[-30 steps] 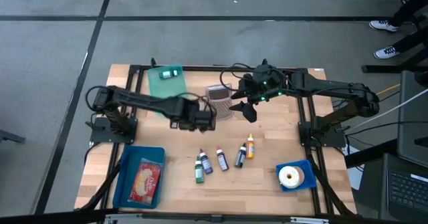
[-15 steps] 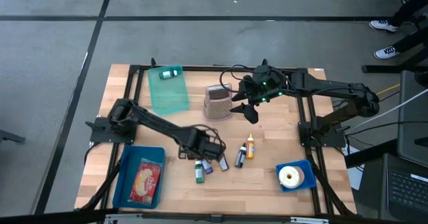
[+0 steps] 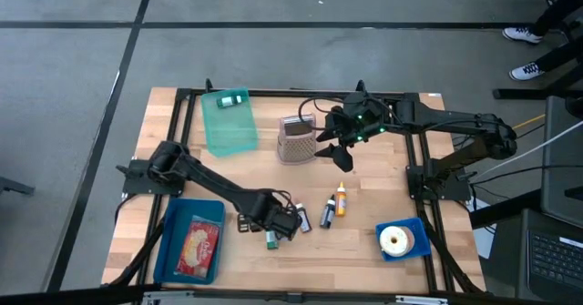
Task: Pick & Place Food Item
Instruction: Put the green food coloring into the green bin
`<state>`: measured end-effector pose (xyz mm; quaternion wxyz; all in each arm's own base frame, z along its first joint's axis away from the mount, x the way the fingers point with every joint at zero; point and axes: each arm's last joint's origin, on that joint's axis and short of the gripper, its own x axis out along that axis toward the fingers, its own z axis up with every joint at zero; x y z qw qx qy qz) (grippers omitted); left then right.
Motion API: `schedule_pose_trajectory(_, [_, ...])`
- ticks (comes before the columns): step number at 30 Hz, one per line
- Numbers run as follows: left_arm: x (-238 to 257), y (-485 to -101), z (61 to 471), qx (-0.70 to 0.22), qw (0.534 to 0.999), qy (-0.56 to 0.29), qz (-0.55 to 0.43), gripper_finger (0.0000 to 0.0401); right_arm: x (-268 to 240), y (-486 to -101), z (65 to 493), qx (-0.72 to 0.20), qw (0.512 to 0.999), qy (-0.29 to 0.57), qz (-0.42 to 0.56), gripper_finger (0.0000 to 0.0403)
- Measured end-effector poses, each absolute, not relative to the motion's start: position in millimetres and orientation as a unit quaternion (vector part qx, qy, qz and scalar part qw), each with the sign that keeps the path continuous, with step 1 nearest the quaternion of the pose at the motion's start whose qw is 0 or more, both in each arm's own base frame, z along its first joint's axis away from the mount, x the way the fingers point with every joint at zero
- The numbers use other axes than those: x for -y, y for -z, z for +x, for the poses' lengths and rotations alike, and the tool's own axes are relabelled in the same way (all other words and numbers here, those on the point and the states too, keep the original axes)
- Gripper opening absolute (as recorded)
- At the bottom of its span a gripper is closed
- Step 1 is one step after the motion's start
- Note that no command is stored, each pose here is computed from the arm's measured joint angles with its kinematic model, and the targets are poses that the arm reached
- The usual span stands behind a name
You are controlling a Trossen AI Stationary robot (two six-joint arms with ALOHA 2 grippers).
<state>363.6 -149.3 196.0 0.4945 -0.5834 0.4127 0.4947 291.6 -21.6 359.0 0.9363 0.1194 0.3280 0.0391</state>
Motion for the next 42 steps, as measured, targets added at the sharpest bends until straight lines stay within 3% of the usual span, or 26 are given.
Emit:
schedule_pose_trajectory(24, [146.8,-161.0,366.3,-0.447,0.475,-0.538,-0.534,0.0206,17.8,-358.4,291.5,-0.332,0.934,-0.043,0.12,0.0231])
schedule_pose_trajectory(35, [153.1,-151.0,369.9,-0.448,0.466,-0.534,-0.545,0.0126,17.7,-357.5,290.8,-0.338,0.933,-0.043,0.12,0.0231])
schedule_pose_trajectory(42, [156.2,-151.3,371.7,-0.441,0.476,-0.524,-0.552,0.012,17.7,-357.7,290.8,-0.337,0.933,-0.044,0.116,0.0231])
